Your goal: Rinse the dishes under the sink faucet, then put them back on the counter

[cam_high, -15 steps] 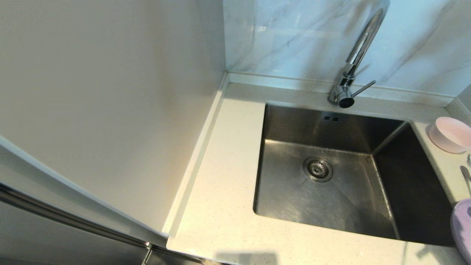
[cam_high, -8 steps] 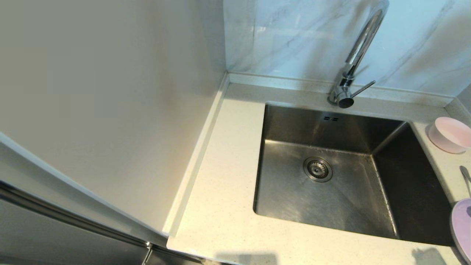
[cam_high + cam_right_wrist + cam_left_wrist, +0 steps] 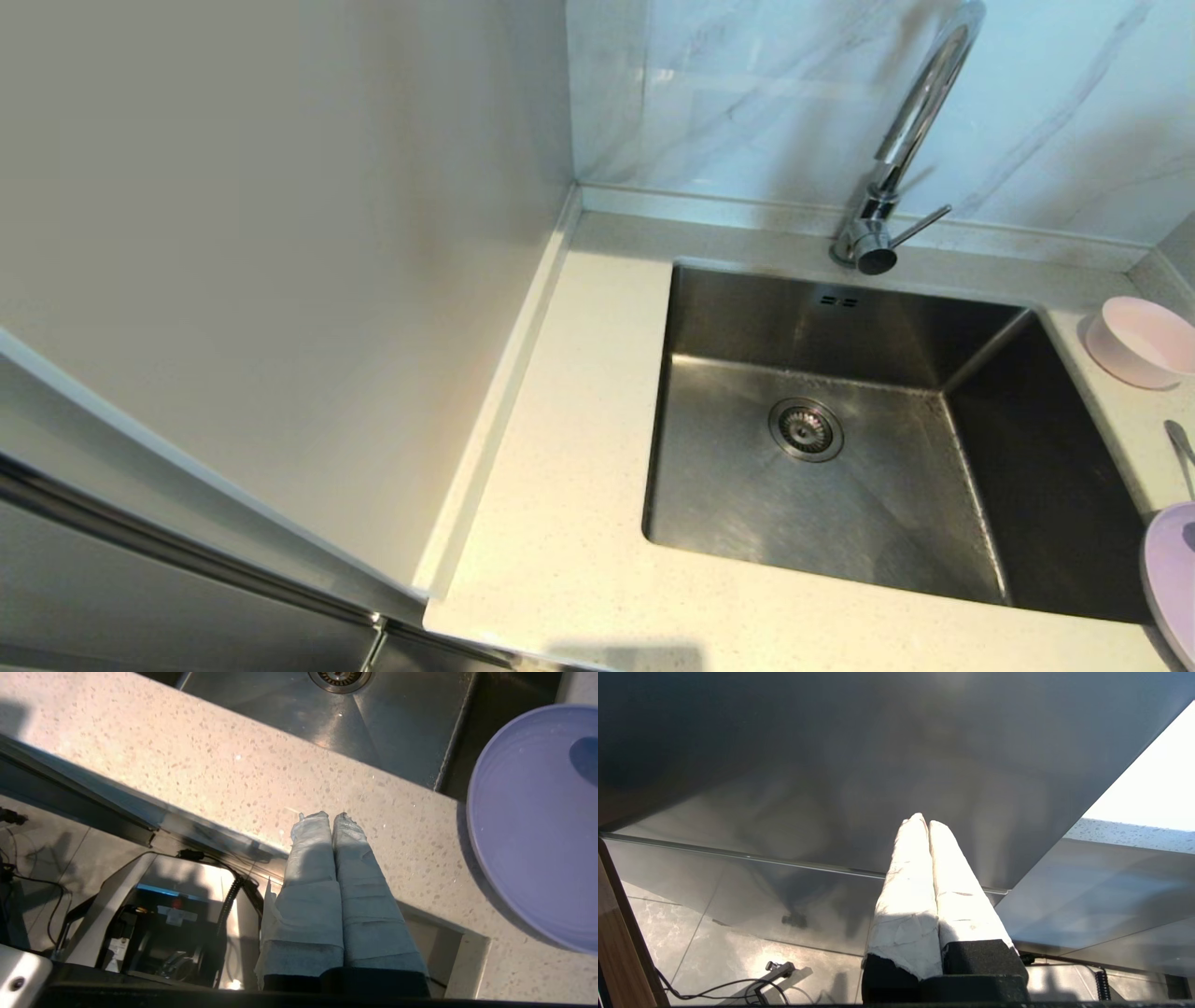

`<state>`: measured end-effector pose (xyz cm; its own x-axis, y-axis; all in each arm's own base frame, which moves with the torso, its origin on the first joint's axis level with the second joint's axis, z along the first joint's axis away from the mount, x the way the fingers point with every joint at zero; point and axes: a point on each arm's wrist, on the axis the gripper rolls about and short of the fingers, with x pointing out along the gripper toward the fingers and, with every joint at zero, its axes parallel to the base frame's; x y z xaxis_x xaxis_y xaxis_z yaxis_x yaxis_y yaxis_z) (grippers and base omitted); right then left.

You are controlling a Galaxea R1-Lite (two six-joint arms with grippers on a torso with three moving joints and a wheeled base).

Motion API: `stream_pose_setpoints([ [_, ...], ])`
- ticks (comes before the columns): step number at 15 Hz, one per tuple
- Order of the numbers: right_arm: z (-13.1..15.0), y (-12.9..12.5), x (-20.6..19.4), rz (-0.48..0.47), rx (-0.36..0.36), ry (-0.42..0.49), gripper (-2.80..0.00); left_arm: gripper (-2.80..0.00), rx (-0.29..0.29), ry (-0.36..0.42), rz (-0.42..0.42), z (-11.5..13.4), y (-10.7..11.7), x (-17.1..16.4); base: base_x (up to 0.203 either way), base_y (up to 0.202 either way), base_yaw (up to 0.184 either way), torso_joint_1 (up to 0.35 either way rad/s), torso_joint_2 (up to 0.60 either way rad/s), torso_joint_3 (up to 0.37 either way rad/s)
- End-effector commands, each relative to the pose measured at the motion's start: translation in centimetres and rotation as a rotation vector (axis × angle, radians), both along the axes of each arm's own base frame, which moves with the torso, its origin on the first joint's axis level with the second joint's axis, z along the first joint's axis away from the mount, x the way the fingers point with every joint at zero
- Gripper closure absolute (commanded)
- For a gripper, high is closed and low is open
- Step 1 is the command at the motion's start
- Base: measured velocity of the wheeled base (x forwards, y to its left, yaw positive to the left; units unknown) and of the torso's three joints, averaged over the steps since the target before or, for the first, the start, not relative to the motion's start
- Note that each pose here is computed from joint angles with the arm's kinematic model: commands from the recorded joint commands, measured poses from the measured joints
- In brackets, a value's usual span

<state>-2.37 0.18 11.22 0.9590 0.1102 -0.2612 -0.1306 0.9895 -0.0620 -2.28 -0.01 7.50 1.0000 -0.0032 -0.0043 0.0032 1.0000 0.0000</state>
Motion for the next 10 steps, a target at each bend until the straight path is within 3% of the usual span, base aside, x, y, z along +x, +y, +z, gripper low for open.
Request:
stream_pose_setpoints([
  [1,-2.1,0.0,-0.6,-0.004,-0.002,-0.026,0.0,0.0,0.0,0.0,0.0,0.0,0.0,0.0,0.0,0.0,0.0,0.0,0.0,0.0],
  [4,-3.0,0.0,-1.1,-0.005,0.0,-0.082,0.0,0.0,0.0,0.0,0.0,0.0,0.0,0.0,0.0,0.0,0.0,0.0,0.0,0.0],
  [10,-4.0,-0.1,-0.9,-0.067,-0.011,-0.07,0.0,0.0,0.0,0.0,0.0,0.0,0.0,0.0,0.0,0.0,0.0,0.0,0.0,0.0],
])
